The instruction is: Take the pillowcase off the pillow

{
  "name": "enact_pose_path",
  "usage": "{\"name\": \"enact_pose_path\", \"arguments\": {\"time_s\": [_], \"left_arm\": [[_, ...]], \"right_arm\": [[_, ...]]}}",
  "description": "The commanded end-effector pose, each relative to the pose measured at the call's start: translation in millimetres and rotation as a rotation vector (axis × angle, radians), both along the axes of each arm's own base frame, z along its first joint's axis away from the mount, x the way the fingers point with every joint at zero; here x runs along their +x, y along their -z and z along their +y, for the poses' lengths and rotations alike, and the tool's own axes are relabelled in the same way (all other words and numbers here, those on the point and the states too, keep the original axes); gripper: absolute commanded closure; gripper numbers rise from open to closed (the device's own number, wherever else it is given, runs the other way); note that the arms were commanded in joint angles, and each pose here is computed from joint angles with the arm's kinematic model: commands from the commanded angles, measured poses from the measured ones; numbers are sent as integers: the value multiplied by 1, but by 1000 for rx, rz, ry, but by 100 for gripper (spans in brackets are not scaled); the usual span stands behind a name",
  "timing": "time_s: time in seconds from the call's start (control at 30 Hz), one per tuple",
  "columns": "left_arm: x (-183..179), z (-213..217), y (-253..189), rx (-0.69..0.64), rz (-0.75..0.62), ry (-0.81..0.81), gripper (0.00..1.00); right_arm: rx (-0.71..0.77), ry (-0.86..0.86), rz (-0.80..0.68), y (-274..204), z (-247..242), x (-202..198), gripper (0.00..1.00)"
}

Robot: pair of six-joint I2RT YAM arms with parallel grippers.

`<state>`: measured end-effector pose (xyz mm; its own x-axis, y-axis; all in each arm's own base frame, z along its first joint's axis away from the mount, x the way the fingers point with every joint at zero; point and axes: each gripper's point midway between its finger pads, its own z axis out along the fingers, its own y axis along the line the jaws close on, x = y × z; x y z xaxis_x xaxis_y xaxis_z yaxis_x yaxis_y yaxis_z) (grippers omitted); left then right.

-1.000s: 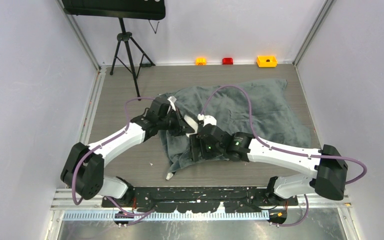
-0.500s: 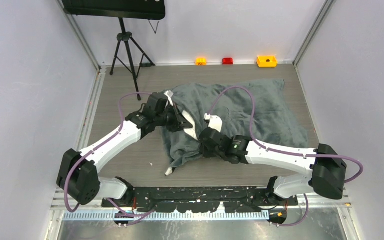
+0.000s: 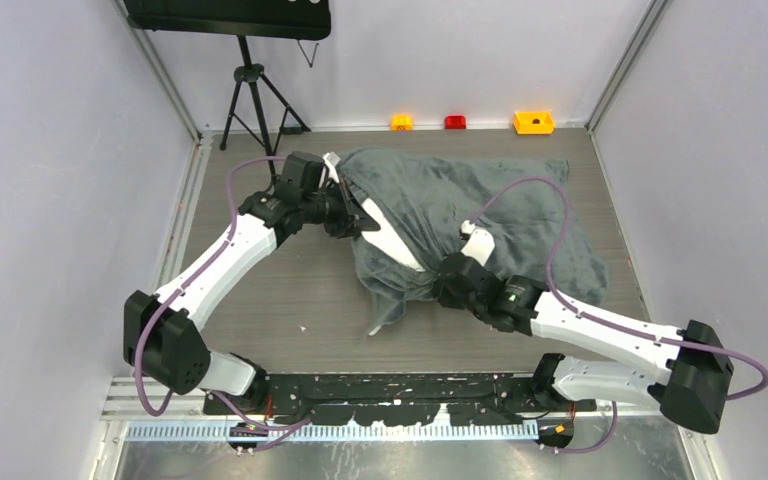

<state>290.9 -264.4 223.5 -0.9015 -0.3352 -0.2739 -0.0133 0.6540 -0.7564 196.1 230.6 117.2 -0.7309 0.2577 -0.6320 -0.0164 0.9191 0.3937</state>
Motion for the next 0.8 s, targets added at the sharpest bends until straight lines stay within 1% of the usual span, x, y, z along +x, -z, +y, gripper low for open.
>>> {"name": "enact_pose_path", "arguments": {"time_s": [0.0,0.03,0.07,0.1,0.13,0.23,0.27,0.33,0.47,0.5,0.63,0.77], "left_arm": [[23,16,-73,-76,-231,-45,100],[19,16,-69,-78,-222,-36,100],[16,14,-65,-86,-208,-22,100],[13,12,-61,-91,-197,-12,100],[10,10,-57,-93,-186,-3,100],[2,4,-45,-100,-168,11,100],[0,2,-42,-104,-162,14,100],[-5,-4,-39,-111,-155,25,100],[-12,-13,-35,-106,-145,51,100],[-14,-14,-36,-109,-145,56,100],[-20,-17,-40,-112,-152,67,100],[-24,-16,-45,-118,-155,67,100]], "right_arm": [[-246,81,19,6,-70,1,86],[-236,37,0,-4,-64,2,71],[-200,-31,-15,-18,-52,2,51],[-166,-96,-35,-29,-41,1,43],[-136,-146,-60,-44,-32,1,36],[-52,-264,-129,-89,-9,-2,27],[-34,-282,-154,-103,-4,-3,21],[-4,-340,-221,-131,11,-9,19],[55,-437,-327,-169,44,-16,20],[59,-451,-338,-173,50,-14,21],[37,-500,-355,-178,74,-5,34],[24,-545,-340,-164,101,4,35]]}}
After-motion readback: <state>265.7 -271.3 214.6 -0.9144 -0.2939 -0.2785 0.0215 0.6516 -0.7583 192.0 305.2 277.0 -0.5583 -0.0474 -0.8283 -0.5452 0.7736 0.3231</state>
